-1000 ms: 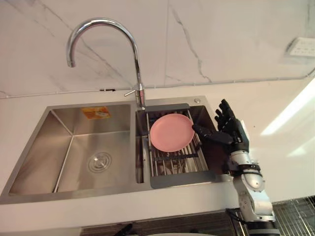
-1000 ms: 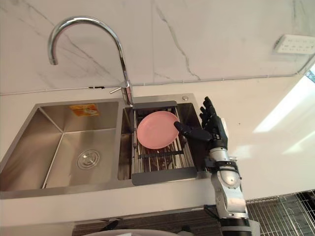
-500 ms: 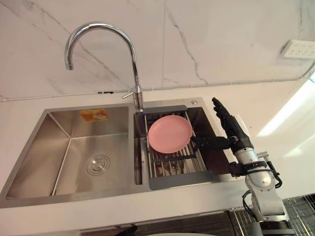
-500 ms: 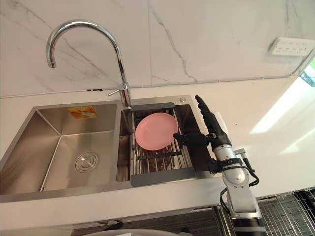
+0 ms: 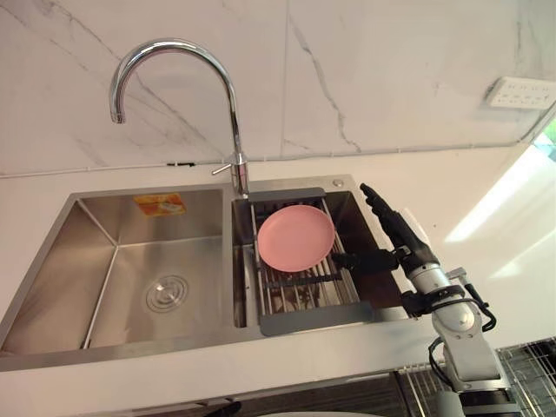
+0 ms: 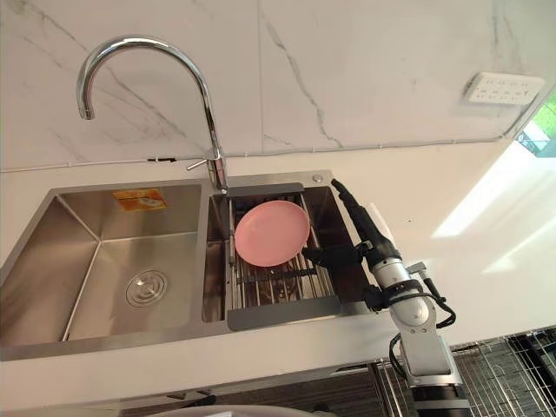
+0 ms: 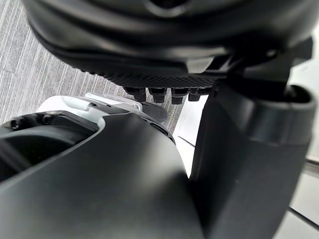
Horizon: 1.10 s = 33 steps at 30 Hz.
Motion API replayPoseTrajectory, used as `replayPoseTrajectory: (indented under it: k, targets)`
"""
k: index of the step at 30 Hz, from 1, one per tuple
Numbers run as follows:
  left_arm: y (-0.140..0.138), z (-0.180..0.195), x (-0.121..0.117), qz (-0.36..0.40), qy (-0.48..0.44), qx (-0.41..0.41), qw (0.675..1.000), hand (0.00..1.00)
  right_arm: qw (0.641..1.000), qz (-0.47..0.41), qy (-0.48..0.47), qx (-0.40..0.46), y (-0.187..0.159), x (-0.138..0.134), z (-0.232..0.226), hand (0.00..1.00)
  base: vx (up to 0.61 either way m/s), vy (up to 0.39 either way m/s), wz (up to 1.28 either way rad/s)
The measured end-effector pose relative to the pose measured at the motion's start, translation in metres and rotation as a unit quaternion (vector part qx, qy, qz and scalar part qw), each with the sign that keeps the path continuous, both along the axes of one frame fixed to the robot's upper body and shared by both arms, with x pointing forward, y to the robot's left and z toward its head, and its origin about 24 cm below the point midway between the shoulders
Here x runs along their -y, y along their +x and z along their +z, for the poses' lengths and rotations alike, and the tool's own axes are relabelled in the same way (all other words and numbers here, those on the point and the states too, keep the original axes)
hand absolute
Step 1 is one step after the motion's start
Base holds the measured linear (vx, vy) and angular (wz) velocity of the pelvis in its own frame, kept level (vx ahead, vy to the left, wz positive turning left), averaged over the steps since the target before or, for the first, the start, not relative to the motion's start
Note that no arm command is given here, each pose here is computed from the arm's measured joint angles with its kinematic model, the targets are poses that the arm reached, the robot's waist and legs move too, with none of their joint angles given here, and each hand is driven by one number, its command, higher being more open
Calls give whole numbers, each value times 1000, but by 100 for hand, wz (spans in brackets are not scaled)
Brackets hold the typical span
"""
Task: Walk over to the sink, pick up the cup, carry it to the dishwasher, place the cup inside the dishwasher, then close the dishwasher door
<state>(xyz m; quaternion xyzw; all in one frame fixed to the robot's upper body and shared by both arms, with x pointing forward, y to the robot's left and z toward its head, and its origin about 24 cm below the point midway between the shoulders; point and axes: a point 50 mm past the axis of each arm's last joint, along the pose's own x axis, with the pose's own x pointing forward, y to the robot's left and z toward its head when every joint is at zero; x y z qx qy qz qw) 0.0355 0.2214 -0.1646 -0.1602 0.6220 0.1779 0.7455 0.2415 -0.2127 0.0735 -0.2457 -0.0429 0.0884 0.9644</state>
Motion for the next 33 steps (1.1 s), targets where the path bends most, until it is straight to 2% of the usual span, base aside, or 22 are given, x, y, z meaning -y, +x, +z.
replayPoseTrajectory:
  k: [9,19,33]
  targets:
    - [2,1,-2,-18,7,-2,1000,100,999,10,-49,-22,-9,-3,-12,100,0,0,0]
    - [7,2,0,-50,12,-2,999,100,995,-19,-96,7,-9,-5,-13,100,0,0,0]
    - [13,4,2,-77,15,-2,997,100,989,-37,-139,-25,9,-8,-36,100,-24,-3,6]
